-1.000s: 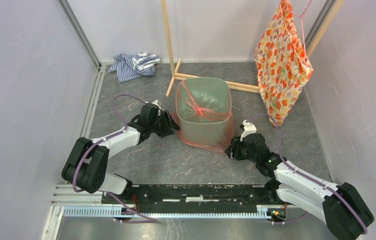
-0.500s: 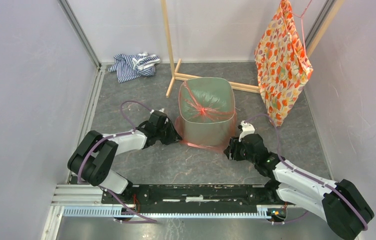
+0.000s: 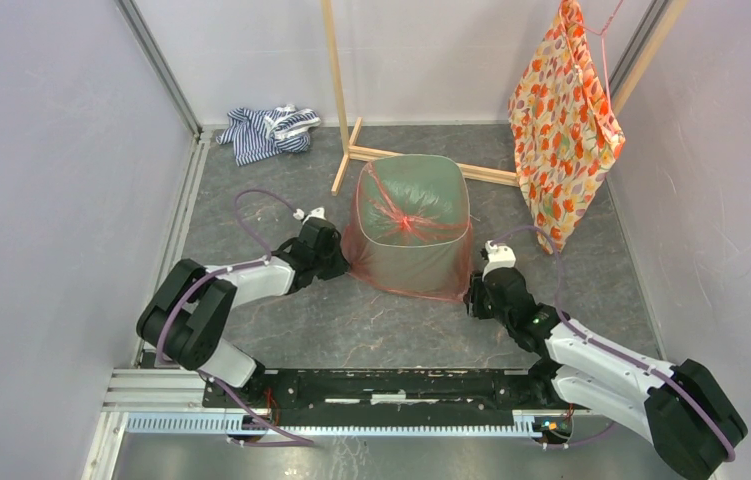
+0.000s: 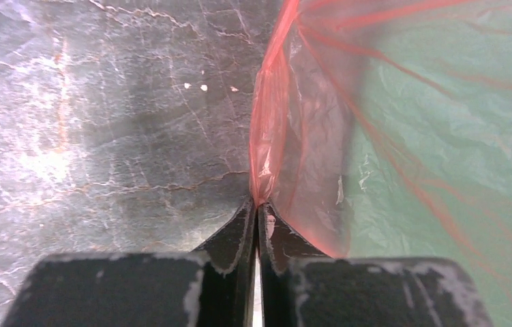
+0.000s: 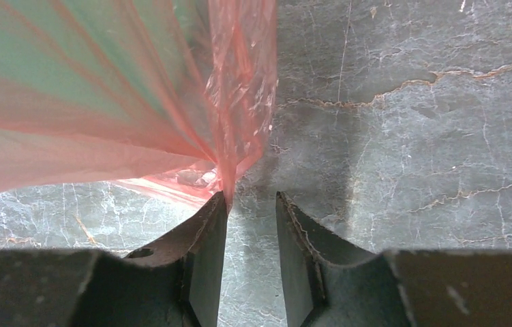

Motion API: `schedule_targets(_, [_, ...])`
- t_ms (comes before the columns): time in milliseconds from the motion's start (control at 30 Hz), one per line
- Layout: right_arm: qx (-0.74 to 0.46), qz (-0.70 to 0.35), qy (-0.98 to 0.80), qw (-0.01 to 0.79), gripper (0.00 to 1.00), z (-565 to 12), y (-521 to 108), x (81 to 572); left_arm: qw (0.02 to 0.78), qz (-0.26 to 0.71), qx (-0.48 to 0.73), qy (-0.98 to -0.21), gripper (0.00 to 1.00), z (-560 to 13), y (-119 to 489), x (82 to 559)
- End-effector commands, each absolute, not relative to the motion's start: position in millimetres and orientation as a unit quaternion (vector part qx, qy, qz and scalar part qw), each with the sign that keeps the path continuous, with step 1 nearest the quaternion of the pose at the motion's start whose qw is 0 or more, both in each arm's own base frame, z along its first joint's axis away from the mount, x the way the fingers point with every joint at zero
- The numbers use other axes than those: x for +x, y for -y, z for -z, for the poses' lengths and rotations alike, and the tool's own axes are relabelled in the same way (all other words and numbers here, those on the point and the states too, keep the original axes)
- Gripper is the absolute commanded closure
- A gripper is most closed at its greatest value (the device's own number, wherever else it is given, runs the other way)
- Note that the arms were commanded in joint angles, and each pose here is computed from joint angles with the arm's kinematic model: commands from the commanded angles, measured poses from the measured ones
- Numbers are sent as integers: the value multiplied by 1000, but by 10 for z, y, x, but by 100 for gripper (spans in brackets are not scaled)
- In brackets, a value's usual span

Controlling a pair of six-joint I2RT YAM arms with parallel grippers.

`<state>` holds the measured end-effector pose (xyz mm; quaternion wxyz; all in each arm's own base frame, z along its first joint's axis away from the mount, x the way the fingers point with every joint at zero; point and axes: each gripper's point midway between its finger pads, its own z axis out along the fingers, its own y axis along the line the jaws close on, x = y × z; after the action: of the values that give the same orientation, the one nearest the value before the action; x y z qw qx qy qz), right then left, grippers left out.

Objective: Put the trash bags into the trash bin

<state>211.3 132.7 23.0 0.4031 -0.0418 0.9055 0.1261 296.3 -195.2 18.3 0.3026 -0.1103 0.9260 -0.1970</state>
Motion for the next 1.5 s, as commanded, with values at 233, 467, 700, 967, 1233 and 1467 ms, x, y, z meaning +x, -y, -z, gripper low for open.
schedule_targets(233, [-28, -120, -890, 439, 38, -612, -1272, 2189, 314, 181, -96, -927, 60, -446, 1765, 2789])
schedule_targets(467, [-15, -145, -868, 475, 36, -1258, -1307, 2245, 347, 193, -107, -912, 60, -889, 1668, 2853])
schedule_targets(700, [-47, -157, -833, 528, 36, -2301, -1372, 2364, 389, 224, -106, -888, 63, -1397, 1697, 3241])
schedule_targets(967, [-120, -170, -810, 548, 35, -3107, -1722, 2647, 407, 244, -93, -875, 66, -1582, 1961, 3872])
schedule_targets(1233, [-174, -175, -802, 545, 34, -3474, -2151, 2978, 371, 254, -86, -889, 72, -1272, 2145, 3892])
schedule_targets(1467, [-235, -160, -821, 494, 34, -3123, -2592, 3120, 350, 265, -85, -894, 75, -1046, 2279, 3604])
